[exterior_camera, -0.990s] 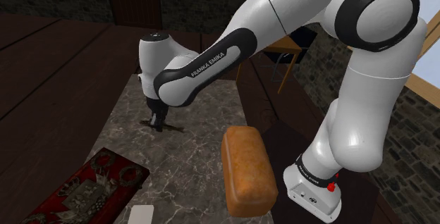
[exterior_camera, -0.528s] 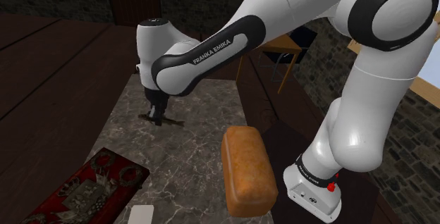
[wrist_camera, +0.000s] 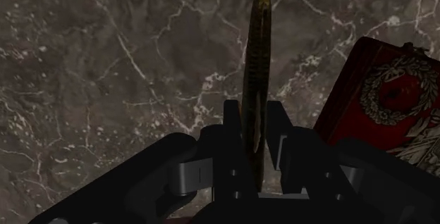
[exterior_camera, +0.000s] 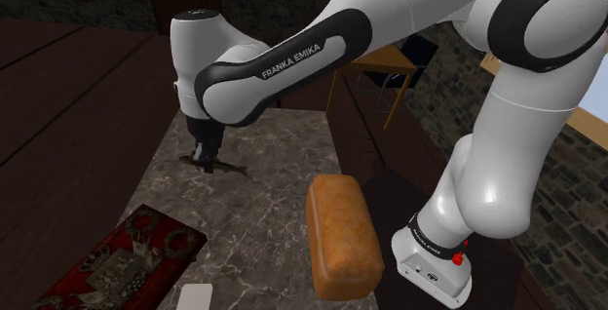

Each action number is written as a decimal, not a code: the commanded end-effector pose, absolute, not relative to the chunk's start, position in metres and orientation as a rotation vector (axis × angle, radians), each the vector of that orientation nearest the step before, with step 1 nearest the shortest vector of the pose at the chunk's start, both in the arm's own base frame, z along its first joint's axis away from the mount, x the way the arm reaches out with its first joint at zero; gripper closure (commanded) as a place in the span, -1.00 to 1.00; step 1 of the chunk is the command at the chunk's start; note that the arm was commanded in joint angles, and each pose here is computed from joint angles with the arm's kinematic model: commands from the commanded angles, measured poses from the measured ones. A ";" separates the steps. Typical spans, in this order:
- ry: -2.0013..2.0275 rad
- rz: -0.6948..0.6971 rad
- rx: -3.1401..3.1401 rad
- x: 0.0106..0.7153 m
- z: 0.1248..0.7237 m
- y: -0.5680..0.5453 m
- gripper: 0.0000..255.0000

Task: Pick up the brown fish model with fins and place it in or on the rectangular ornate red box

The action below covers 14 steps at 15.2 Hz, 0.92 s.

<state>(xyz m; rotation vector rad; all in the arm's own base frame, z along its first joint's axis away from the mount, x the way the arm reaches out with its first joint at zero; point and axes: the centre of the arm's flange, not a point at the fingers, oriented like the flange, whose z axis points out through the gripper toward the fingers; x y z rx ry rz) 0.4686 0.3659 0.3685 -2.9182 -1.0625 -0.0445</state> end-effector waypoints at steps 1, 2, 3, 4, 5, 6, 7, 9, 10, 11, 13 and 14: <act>-1.061 -0.044 -2.919 0.461 0.370 0.390 1.00; -1.061 -0.044 -2.919 0.457 0.369 0.402 1.00; -1.061 -0.044 -2.919 0.453 0.369 0.415 1.00; -1.061 -0.044 -2.919 0.449 0.369 0.428 1.00; -1.061 -0.044 -2.919 0.446 0.369 0.440 1.00; -1.061 -0.044 -2.919 0.442 0.369 0.453 1.00; -1.061 -0.044 -2.919 0.438 0.369 0.466 1.00; -1.061 -0.044 -2.919 0.431 0.368 0.491 1.00; -1.061 -0.044 -2.919 0.427 0.368 0.504 1.00; -1.061 -0.044 -2.919 0.423 0.368 0.516 1.00; -1.061 -0.044 -2.919 0.416 0.367 0.542 1.00; -1.061 -0.044 -2.919 0.412 0.367 0.554 1.00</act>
